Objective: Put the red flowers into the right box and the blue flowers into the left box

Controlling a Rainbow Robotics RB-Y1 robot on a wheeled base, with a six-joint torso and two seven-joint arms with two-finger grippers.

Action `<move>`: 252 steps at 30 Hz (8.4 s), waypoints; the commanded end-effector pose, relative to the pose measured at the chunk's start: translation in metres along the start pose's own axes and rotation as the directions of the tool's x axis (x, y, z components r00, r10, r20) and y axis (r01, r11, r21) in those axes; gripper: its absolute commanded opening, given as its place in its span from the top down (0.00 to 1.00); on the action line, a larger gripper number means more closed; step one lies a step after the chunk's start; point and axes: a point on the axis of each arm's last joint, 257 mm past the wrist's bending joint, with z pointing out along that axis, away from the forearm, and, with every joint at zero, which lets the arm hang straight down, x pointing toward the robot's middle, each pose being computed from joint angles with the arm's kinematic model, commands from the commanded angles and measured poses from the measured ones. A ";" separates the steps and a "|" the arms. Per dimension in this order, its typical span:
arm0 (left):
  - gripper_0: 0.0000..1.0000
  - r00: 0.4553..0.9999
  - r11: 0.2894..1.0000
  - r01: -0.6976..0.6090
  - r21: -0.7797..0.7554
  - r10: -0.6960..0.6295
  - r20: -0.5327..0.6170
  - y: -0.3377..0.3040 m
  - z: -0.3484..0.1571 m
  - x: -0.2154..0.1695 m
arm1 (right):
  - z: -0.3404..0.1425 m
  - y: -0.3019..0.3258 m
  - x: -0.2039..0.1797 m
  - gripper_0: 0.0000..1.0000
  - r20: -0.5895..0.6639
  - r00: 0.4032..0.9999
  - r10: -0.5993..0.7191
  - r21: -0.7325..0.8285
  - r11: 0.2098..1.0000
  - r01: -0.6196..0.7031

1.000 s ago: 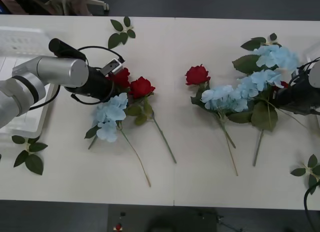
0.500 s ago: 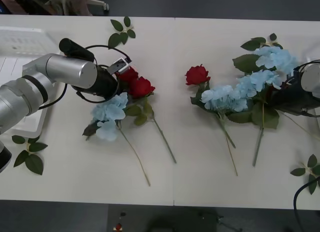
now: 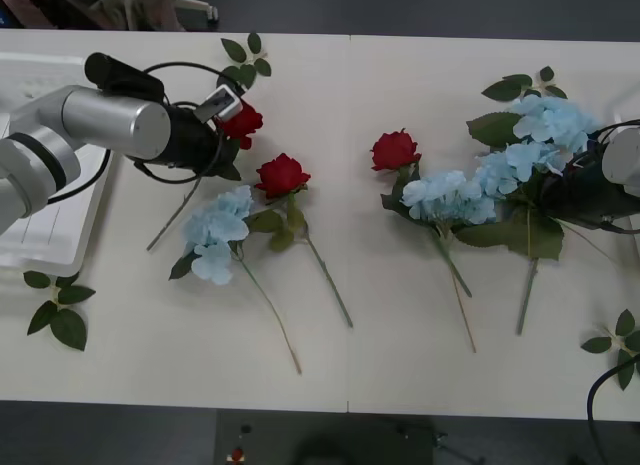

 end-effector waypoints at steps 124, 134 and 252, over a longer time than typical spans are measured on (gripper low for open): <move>1.00 0.454 0.865 0.062 0.498 -0.469 0.758 -0.143 -0.251 -0.355 | -0.275 0.404 0.027 0.17 0.791 0.610 0.039 -0.590 0.310 0.745; 1.00 0.454 0.865 0.062 0.498 -0.469 0.758 -0.143 -0.251 -0.355 | -0.266 0.418 0.029 1.00 0.769 0.639 0.017 -0.616 0.287 0.734; 0.97 0.498 0.569 0.794 -0.215 -0.811 -0.307 -0.156 -0.032 0.099 | -0.088 -0.103 -0.087 0.27 0.155 0.975 -0.157 0.091 0.985 0.145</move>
